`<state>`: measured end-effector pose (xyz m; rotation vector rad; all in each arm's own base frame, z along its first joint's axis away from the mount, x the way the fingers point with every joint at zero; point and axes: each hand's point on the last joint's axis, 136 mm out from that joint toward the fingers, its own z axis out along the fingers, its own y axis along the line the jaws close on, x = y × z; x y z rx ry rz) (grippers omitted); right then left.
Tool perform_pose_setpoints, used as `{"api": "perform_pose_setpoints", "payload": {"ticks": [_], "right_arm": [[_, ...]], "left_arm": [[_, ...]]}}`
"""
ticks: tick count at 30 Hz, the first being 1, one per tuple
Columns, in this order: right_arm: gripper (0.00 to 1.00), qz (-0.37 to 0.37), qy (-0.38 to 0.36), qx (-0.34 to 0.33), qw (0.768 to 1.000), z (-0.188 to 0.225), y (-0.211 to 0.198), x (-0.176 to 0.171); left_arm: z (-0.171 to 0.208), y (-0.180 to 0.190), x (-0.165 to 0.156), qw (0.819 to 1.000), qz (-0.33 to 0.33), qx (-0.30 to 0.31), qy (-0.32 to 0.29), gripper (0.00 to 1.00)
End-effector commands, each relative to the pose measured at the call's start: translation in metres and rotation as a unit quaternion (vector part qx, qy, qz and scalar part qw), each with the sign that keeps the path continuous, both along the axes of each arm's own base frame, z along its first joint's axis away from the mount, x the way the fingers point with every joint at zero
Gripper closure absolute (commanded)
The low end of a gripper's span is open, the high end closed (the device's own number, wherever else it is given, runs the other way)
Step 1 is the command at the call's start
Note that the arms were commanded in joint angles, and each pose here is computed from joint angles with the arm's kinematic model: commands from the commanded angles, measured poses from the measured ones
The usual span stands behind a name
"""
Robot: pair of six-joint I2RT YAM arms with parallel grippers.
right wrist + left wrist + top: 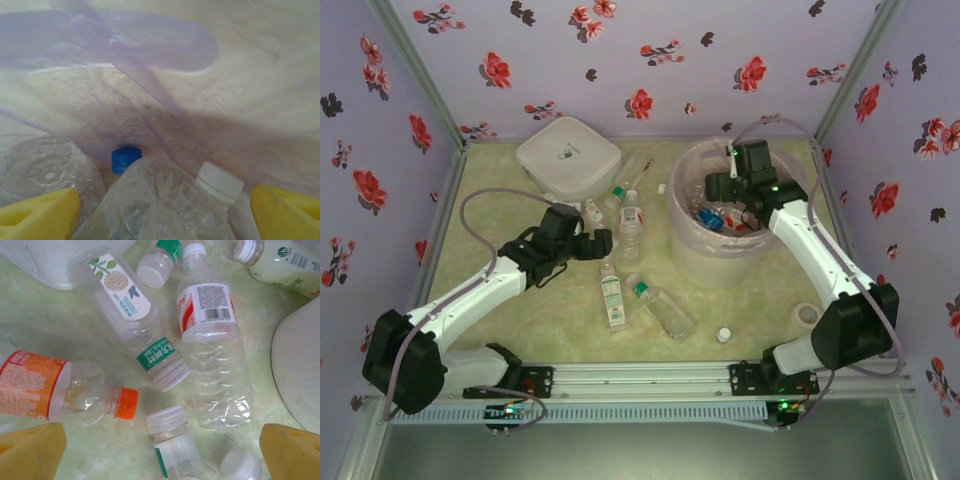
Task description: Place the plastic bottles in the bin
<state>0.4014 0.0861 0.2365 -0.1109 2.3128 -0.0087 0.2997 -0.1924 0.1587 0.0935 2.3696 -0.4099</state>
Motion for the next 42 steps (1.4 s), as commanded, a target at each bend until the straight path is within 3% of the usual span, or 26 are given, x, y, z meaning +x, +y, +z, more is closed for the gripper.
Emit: {"api": "perform_pose_setpoints", "payload": {"ticks": [1, 8, 15, 25, 33, 37, 42], "right_arm": [[0.11, -0.074, 0.024, -0.049, 0.996, -0.004, -0.058, -0.009], [0.11, -0.166, 0.025, -0.048, 0.985, 0.008, -0.131, -0.017], [0.09, -0.209, 0.013, -0.028, 0.977, 0.031, -0.164, -0.022], [0.02, -0.133, -0.078, 0.097, 0.983, 0.128, -0.117, -0.037], [0.02, -0.068, -0.12, 0.178, 0.974, 0.177, -0.079, -0.075], [0.04, -0.022, -0.135, 0.219, 0.966, 0.191, -0.054, -0.091], [0.06, 0.011, -0.127, 0.235, 0.964, 0.192, -0.035, -0.102]], "left_arm": [[0.022, -0.009, 0.013, 0.999, -0.025, 0.008, -0.026, 0.0], [0.023, -0.024, 0.03, 0.998, -0.058, 0.033, -0.023, 0.0], [0.016, -0.035, 0.032, 0.997, -0.075, 0.025, -0.008, 0.0], [0.021, -0.035, 0.036, 0.997, -0.079, 0.025, -0.011, 0.0], [0.027, -0.042, 0.08, 0.993, -0.095, 0.063, -0.029, 0.04], [0.019, -0.049, 0.113, 0.993, -0.089, 0.073, -0.029, 0.25], [0.002, -0.059, 0.147, 0.989, -0.091, 0.117, -0.02, 0.35]]}}
